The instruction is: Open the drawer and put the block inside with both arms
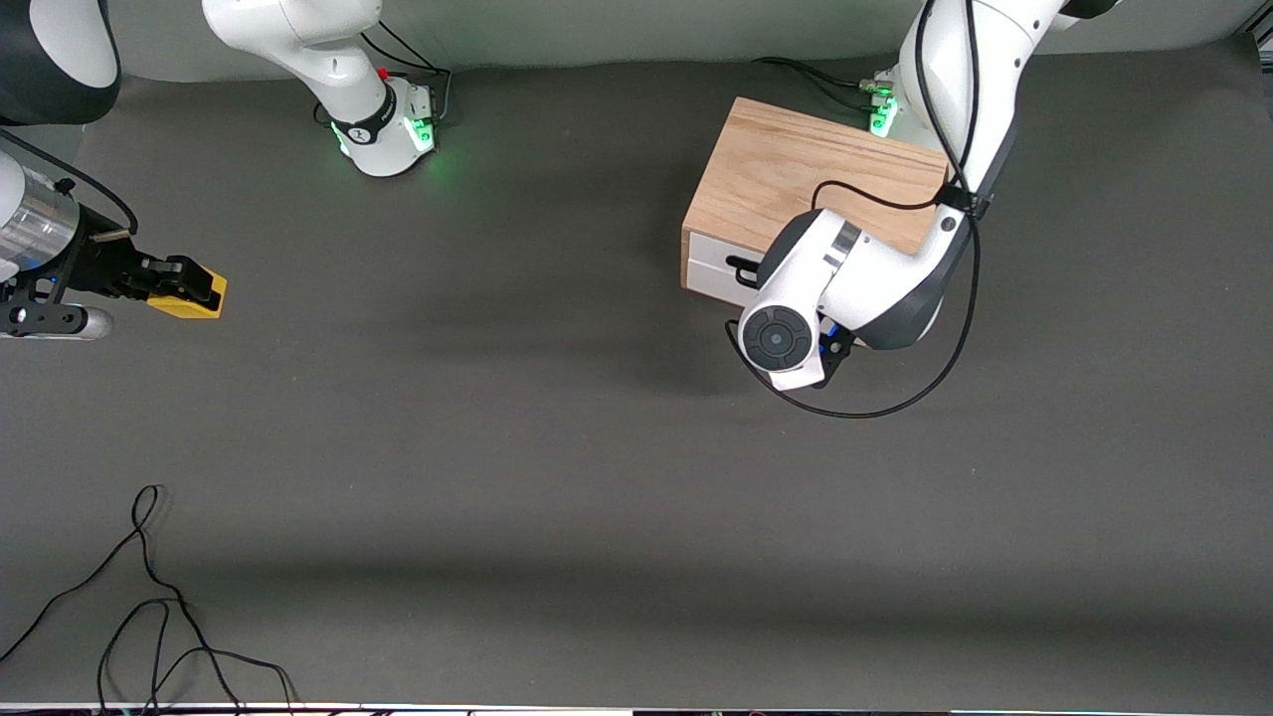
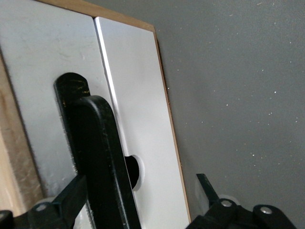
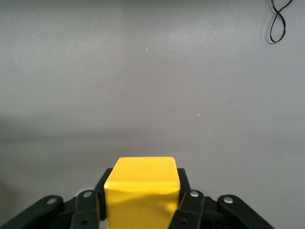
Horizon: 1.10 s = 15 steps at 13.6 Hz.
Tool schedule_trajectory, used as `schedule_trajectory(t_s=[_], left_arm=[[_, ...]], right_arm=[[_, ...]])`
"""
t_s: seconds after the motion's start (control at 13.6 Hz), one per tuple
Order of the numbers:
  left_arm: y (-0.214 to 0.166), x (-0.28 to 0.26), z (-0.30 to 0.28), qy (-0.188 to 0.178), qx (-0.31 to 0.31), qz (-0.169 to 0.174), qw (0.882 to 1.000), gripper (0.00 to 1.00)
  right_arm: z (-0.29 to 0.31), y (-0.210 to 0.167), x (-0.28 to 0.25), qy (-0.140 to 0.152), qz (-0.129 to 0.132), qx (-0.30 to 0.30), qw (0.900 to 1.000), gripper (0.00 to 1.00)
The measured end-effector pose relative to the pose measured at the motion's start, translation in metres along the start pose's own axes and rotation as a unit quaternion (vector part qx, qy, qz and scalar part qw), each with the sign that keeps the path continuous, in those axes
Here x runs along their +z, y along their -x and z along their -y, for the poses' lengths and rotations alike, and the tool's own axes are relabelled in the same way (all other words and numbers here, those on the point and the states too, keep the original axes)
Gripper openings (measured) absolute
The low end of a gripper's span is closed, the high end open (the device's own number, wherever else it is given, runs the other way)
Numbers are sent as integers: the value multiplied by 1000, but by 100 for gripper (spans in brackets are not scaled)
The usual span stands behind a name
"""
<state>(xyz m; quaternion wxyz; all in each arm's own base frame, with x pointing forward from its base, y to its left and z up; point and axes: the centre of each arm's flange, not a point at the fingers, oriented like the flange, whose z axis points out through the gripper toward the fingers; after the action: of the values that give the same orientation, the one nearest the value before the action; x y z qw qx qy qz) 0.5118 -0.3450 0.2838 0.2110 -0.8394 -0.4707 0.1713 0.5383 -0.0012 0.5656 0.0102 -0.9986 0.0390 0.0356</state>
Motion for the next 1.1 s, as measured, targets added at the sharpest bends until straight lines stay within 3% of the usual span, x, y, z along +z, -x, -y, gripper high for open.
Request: schedule_trajectory(t_s=[0.73,1.1], left_arm=[[-1,20,-21,16,-9,6,1000,100],[-1,9,-25,44,-9,8,999,100]], right_arm=[[0,0,0,0,0,0,1000,55],[-2,0,0,0,0,2,1000,55]])
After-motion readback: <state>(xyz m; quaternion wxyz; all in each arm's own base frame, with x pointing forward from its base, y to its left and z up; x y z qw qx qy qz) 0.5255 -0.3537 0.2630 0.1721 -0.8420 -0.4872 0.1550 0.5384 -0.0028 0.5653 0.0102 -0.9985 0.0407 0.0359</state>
